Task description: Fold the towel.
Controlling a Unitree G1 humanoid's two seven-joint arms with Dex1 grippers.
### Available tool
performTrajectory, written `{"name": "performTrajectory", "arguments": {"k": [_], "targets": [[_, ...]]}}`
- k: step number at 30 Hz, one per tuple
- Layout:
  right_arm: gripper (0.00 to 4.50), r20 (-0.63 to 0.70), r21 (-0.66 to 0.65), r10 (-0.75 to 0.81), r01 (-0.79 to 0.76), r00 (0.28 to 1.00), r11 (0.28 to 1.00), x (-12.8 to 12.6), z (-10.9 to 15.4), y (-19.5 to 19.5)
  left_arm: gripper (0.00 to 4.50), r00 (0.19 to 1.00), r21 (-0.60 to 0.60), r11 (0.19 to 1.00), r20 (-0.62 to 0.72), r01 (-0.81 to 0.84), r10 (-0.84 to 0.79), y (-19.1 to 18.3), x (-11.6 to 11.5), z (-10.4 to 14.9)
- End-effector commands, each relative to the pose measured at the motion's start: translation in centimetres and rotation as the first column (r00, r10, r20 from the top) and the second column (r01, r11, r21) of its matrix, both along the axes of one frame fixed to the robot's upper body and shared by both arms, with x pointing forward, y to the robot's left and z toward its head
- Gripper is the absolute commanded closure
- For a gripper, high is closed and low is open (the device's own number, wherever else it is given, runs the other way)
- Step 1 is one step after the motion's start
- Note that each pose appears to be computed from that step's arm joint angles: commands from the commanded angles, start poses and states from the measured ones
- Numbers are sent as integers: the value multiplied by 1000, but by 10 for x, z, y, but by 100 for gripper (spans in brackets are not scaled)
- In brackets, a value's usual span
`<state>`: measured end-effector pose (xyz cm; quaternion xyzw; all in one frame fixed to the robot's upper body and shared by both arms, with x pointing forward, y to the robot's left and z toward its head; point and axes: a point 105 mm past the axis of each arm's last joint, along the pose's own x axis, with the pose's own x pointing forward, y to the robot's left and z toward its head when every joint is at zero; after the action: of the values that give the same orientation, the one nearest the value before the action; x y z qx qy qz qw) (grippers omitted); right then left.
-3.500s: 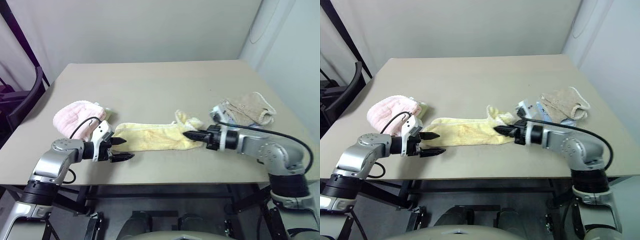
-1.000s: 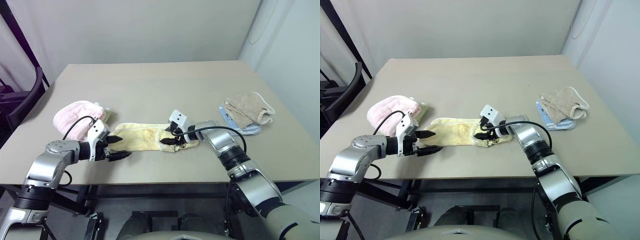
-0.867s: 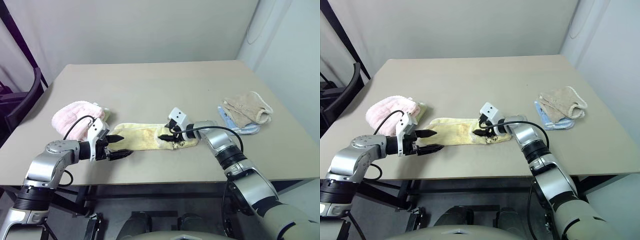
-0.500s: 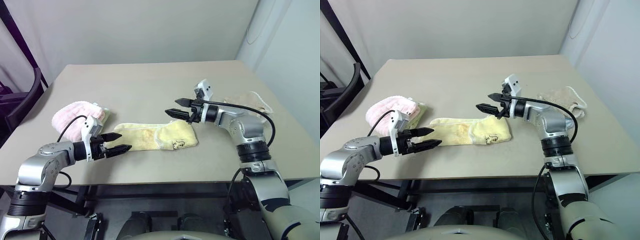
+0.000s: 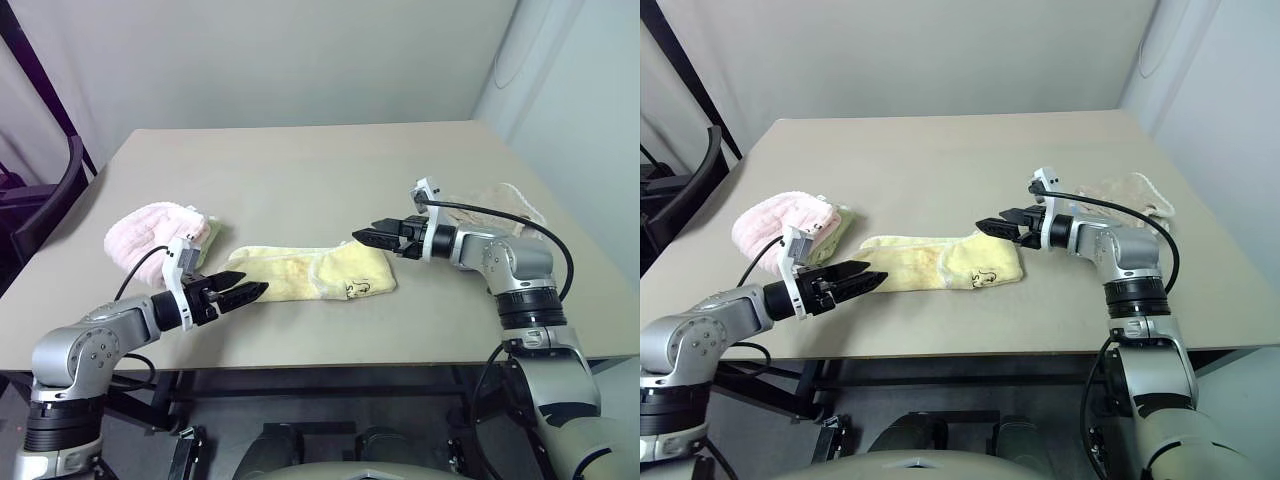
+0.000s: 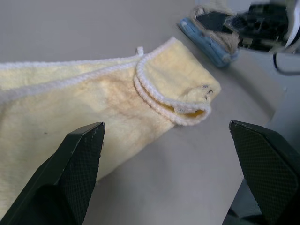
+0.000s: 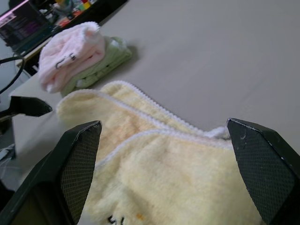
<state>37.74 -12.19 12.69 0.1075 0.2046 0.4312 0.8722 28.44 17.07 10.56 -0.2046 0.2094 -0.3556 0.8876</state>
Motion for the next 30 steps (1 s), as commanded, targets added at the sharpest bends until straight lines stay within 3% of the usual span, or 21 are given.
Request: {"name": "performTrajectory", "arguments": {"k": [1, 10, 18, 25, 30], "targets": [[3, 67, -14, 20, -19, 998, 1000, 3, 13, 6, 0, 995, -10, 995, -13, -104, 104, 4, 6, 15], [3, 72, -34, 37, -35, 997, 999, 5, 5, 12, 0, 906, 28, 945, -274, -326, 321, 33, 1, -10], [3, 86, -49, 33, -29, 996, 998, 7, 4, 12, 0, 823, 155, 896, -355, -416, 443, 49, 3, -29], [3, 98, -74, 20, -13, 995, 997, 5, 2, 5, 0, 793, 191, 894, -413, -406, 448, 49, 3, -34], [3, 119, -110, 3, 10, 993, 994, 8, -2, 3, 0, 761, 168, 878, -443, -449, 474, 49, 18, -38]]}}
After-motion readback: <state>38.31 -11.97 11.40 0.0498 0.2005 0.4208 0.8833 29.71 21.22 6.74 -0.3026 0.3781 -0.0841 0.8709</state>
